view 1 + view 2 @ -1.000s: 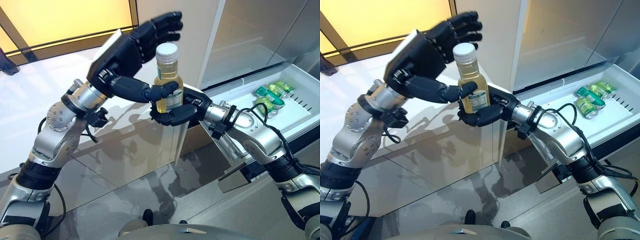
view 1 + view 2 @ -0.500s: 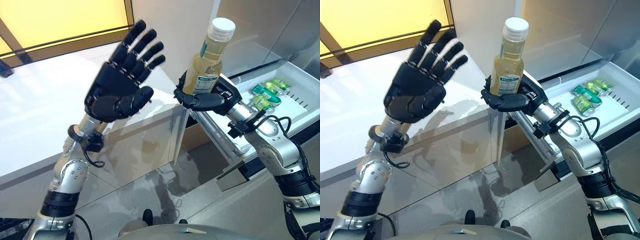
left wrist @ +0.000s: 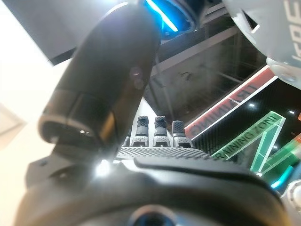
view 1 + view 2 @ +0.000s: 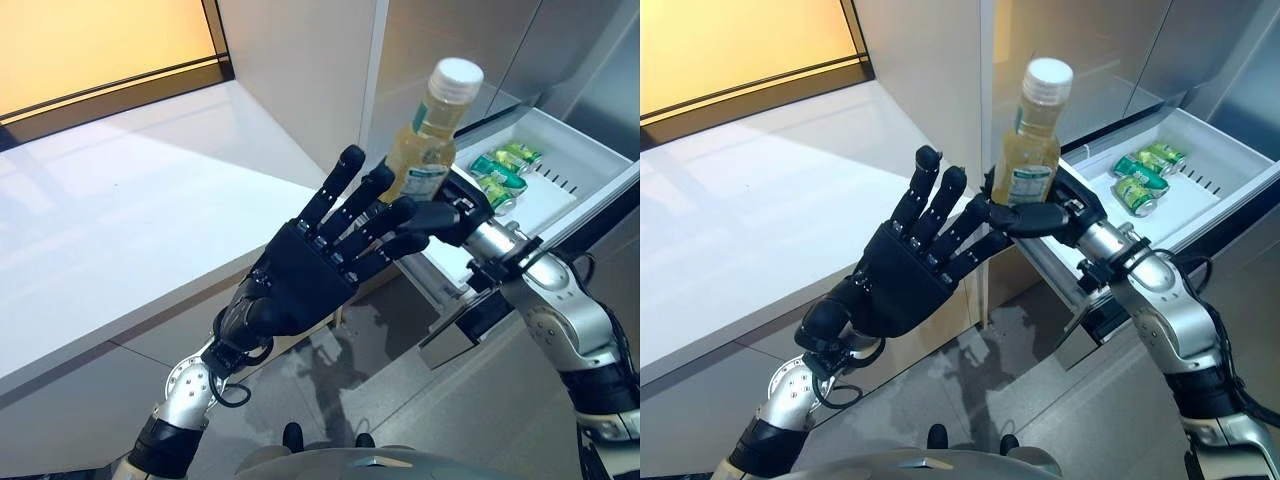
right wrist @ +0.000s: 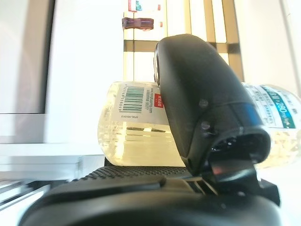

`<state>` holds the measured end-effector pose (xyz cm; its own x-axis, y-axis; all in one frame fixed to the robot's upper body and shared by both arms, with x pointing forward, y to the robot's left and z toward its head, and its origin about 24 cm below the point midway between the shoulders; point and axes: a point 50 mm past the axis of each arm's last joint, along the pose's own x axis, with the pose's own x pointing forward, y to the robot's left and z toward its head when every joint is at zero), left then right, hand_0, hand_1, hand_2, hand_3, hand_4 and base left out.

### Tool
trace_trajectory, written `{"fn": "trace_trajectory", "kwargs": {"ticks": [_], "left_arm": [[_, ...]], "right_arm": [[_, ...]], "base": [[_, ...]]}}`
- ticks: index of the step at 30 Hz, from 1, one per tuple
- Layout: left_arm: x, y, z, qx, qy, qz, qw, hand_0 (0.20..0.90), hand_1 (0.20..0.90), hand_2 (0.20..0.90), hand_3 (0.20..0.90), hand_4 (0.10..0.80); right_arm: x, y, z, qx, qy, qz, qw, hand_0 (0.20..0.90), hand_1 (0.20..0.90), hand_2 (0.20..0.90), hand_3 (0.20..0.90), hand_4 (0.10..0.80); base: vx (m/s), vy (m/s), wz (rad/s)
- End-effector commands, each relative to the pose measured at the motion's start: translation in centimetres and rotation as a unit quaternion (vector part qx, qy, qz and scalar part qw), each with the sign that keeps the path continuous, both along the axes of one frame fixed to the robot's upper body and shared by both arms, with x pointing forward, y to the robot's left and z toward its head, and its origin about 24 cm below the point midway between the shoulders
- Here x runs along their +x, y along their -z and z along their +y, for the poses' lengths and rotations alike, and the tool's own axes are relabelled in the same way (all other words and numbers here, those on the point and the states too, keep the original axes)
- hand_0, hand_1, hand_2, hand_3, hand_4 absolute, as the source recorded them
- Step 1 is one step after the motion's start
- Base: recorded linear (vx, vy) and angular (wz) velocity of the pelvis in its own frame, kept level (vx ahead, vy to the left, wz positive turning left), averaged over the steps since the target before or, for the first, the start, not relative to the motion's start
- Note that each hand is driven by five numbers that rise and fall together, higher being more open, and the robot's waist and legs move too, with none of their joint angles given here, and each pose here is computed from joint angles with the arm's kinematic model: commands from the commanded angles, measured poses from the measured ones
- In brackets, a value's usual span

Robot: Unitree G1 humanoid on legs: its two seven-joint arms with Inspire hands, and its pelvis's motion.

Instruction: Put drinks into fridge and close the fridge

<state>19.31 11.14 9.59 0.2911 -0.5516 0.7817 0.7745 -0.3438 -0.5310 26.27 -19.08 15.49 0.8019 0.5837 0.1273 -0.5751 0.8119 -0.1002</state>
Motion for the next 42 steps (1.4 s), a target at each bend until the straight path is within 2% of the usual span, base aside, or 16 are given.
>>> {"fn": "trace_trajectory", "kwargs": {"ticks": [1,7,9,14,17,20,21,23,25,27,28,29,32,37,42], "left_arm": [[-0.3,3.6,0.5,-0.012,-0.009,0.078,0.997,0.900,0.900,0.900,0.900,0.800],[-3.5,12.1,1.2,0.099,-0.043,0.221,0.969,0.900,0.900,0.900,0.900,0.800],[-4.1,13.4,1.6,0.119,-0.057,0.242,0.961,0.900,0.900,0.900,0.900,0.800],[-5.8,16.9,3.1,0.248,-0.096,0.317,0.910,0.900,0.900,0.900,0.900,0.800],[-6.7,19.1,5.1,0.384,-0.138,0.359,0.839,0.900,0.900,0.900,0.900,0.800],[-6.8,20.2,6.7,0.478,-0.177,0.375,0.775,0.900,0.900,0.900,0.900,0.800],[-6.8,20.2,6.8,0.486,-0.179,0.378,0.767,0.900,0.900,0.900,0.900,0.800],[-6.7,20.9,7.9,0.523,-0.219,0.405,0.717,0.900,0.900,0.900,0.900,0.800],[-6.8,21.3,9.1,0.579,-0.258,0.395,0.665,0.900,0.900,0.900,0.900,0.800],[-7.4,22.0,10.1,0.612,-0.287,0.403,0.617,0.900,0.900,0.900,0.900,0.800],[-7.7,22.3,10.9,0.628,-0.309,0.421,0.577,0.900,0.900,0.900,0.900,0.800],[-7.9,22.5,11.2,0.632,-0.312,0.424,0.569,0.900,0.900,0.900,0.900,0.800],[-9.4,23.3,13.1,0.677,-0.337,0.432,0.492,0.900,0.900,0.900,0.900,0.800],[-11.1,23.8,14.3,0.710,-0.331,0.446,0.433,0.900,0.900,0.900,0.900,0.800],[-13.0,24.2,15.1,0.739,-0.307,0.452,0.395,0.900,0.900,0.900,0.900,0.800]], "right_arm": [[-2.1,-7.4,-0.2,0.075,-0.063,-0.169,0.981,0.300,0.300,0.300,0.200,0.100],[-2.9,-7.6,-1.8,0.062,-0.055,-0.157,0.984,0.300,0.300,0.300,0.200,0.100],[-3.1,-7.8,-2.1,0.062,-0.051,-0.160,0.984,0.300,0.300,0.300,0.200,0.100],[-3.7,-8.4,-3.8,0.055,-0.019,-0.171,0.983,0.300,0.300,0.300,0.200,0.100],[-4.2,-8.8,-5.7,0.032,0.037,-0.193,0.980,0.300,0.300,0.300,0.200,0.100],[-4.4,-9.3,-6.8,0.007,0.073,-0.214,0.974,0.300,0.300,0.300,0.200,0.100],[-4.4,-9.4,-6.8,0.002,0.077,-0.217,0.973,0.300,0.300,0.300,0.200,0.100],[-4.1,-9.9,-7.0,-0.011,0.084,-0.227,0.970,0.300,0.300,0.300,0.200,0.100],[-3.6,-10.3,-6.9,-0.023,0.086,-0.230,0.969,0.300,0.300,0.300,0.200,0.100],[-3.2,-10.7,-6.8,-0.045,0.093,-0.235,0.967,0.300,0.300,0.300,0.200,0.100],[-2.8,-10.9,-6.7,-0.058,0.094,-0.232,0.967,0.300,0.300,0.300,0.200,0.100],[-2.7,-11.0,-6.7,-0.062,0.096,-0.232,0.966,0.300,0.300,0.300,0.200,0.100],[-1.3,-11.1,-6.6,-0.099,0.101,-0.216,0.966,0.300,0.300,0.300,0.200,0.100],[0.9,-11.0,-6.5,-0.128,0.103,-0.176,0.970,0.300,0.300,0.300,0.200,0.100],[2.9,-10.3,-7.6,-0.176,0.133,-0.140,0.965,0.300,0.300,0.300,0.200,0.100]], "base": [[-0.013,-0.014,-0.26],[-0.019,-0.010,-0.13],[-0.009,0.001,-0.15],[0.016,0.017,-0.10],[-0.001,0.032,-0.14],[-0.002,0.033,-0.10],[0.015,0.025,-0.17],[0.020,0.019,-0.18],[0.010,0.004,-0.04],[0.000,0.000,0.00],[0.000,0.000,0.00],[0.032,-0.007,0.02],[0.053,-0.013,0.01],[0.064,-0.031,0.14],[0.069,-0.056,0.18]]}}
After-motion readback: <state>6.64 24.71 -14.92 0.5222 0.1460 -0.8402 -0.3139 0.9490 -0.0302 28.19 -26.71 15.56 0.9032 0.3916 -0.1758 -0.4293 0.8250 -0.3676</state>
